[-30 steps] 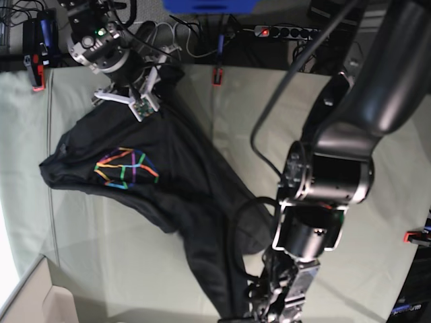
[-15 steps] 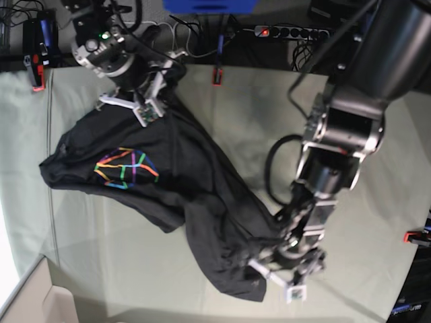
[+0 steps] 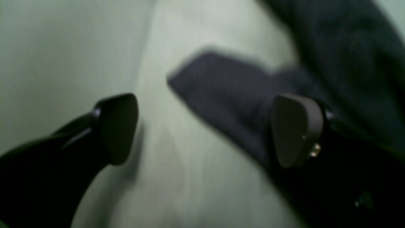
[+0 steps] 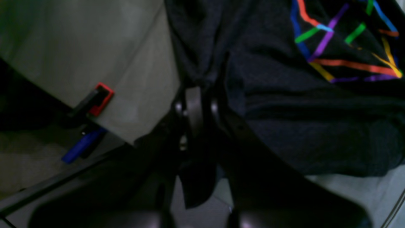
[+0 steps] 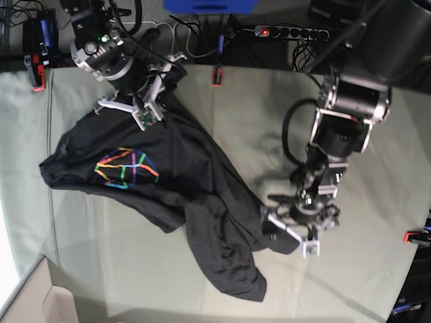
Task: Layout the t-shirt on the table in an organized manner, then fold the t-shirt properly
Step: 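Grasp the bunched sleeve with the left gripper and pull it outward, then release the left gripper and lift it off the shirt, then grasp the shirt side with the left gripper and pull it outward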
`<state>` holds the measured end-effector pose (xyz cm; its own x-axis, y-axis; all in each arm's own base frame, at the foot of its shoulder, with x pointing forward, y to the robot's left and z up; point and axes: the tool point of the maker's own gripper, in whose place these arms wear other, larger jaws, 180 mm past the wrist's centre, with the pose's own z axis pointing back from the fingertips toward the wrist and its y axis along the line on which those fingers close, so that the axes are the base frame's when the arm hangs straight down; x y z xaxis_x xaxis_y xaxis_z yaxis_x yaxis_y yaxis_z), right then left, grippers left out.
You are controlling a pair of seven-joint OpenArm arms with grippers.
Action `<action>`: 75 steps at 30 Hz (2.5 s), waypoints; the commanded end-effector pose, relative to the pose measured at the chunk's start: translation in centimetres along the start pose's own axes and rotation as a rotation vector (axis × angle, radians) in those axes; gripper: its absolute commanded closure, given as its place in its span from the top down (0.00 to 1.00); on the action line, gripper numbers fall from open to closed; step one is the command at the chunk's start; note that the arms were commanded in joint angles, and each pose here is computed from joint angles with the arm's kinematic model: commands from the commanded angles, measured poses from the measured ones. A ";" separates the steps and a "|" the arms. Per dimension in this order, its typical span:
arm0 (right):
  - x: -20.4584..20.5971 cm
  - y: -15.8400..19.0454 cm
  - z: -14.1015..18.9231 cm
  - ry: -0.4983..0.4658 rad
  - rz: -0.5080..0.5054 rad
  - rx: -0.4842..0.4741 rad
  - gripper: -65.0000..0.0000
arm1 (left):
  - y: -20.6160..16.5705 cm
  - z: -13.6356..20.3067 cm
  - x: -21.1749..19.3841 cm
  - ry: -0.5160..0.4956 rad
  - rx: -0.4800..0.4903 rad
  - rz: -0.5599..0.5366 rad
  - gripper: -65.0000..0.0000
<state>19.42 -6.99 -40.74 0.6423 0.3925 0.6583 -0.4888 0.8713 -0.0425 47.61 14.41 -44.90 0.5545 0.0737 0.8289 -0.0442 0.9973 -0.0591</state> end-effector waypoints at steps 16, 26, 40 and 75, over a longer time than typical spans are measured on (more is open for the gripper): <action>0.0 0.4 0.5 -0.016 -0.004 0.009 0.00 | -1.4 0.0 0.3 -0.026 -0.022 0.006 0.35; -0.4 0.4 0.6 -0.007 -0.012 0.006 0.00 | -1.7 0.1 1.9 -0.065 -0.028 0.017 0.00; -1.1 0.6 0.9 0.007 -0.008 0.009 0.00 | 13.0 12.4 -0.3 -0.175 0.216 0.228 0.00; -4.7 1.3 2.4 0.089 0.020 0.036 0.00 | 11.8 10.8 -4.9 -0.032 0.236 0.401 0.58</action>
<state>14.13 -8.55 -42.74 0.6959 0.4402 0.5674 -0.5198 0.8539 -0.0249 34.23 25.24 -45.26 0.4704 0.4665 0.7491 -0.4528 0.8562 -0.2488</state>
